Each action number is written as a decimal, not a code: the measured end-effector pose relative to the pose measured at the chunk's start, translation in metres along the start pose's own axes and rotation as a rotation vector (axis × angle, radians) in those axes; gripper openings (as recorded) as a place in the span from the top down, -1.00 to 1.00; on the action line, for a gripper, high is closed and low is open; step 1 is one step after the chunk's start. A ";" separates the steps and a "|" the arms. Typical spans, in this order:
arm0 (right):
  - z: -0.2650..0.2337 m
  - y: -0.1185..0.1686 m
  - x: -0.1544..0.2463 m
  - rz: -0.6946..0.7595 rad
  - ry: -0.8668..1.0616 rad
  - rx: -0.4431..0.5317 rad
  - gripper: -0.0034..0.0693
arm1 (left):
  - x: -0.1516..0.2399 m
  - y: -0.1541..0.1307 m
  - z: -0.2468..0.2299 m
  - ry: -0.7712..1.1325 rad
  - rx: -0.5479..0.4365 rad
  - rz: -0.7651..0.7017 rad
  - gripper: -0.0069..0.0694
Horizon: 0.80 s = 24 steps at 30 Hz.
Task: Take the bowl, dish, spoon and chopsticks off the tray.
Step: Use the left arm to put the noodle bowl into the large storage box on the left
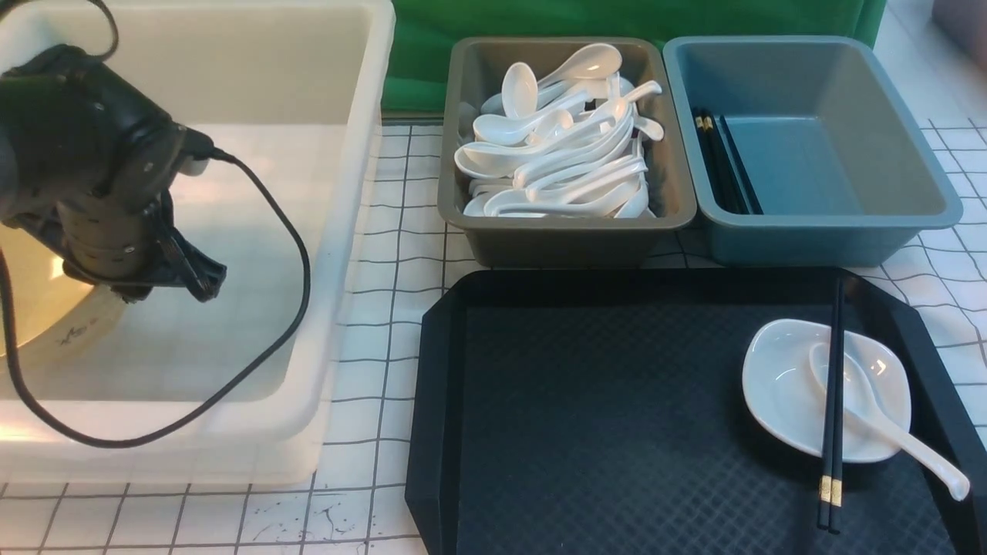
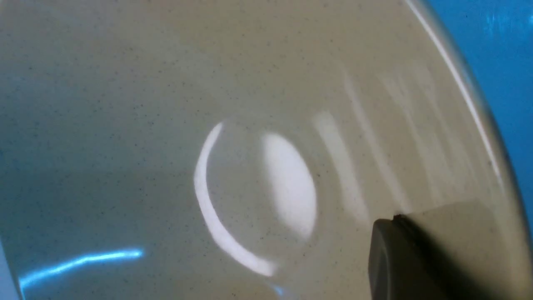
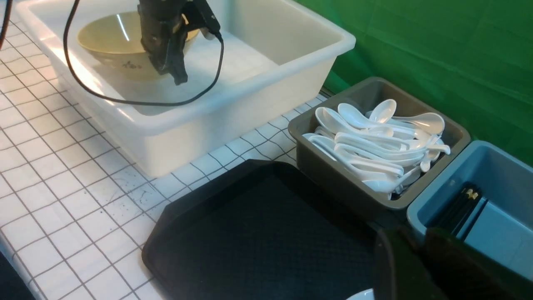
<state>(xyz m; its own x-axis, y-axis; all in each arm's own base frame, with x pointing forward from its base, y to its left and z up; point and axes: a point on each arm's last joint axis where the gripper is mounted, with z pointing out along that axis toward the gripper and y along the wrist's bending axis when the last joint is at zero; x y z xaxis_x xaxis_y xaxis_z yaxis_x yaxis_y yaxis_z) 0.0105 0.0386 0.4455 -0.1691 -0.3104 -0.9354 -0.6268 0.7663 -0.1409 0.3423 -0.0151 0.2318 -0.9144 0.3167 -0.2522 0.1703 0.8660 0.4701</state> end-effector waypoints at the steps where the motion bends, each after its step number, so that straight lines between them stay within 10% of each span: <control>1: 0.000 0.000 0.000 -0.001 0.000 0.000 0.63 | 0.001 0.001 0.001 0.003 0.007 -0.012 0.77; 24: 0.000 0.000 0.000 -0.007 -0.001 0.000 0.63 | 0.003 0.005 -0.035 -0.084 0.089 -0.183 -0.79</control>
<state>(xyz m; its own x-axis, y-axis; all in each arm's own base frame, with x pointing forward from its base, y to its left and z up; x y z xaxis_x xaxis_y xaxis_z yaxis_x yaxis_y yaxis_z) 0.0105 0.0386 0.4456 -0.1638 -0.3150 -0.9349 -0.6282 0.7640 -0.1474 0.3269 -0.0237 0.2628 -0.9000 0.1791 -0.3974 0.0396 0.9415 0.3347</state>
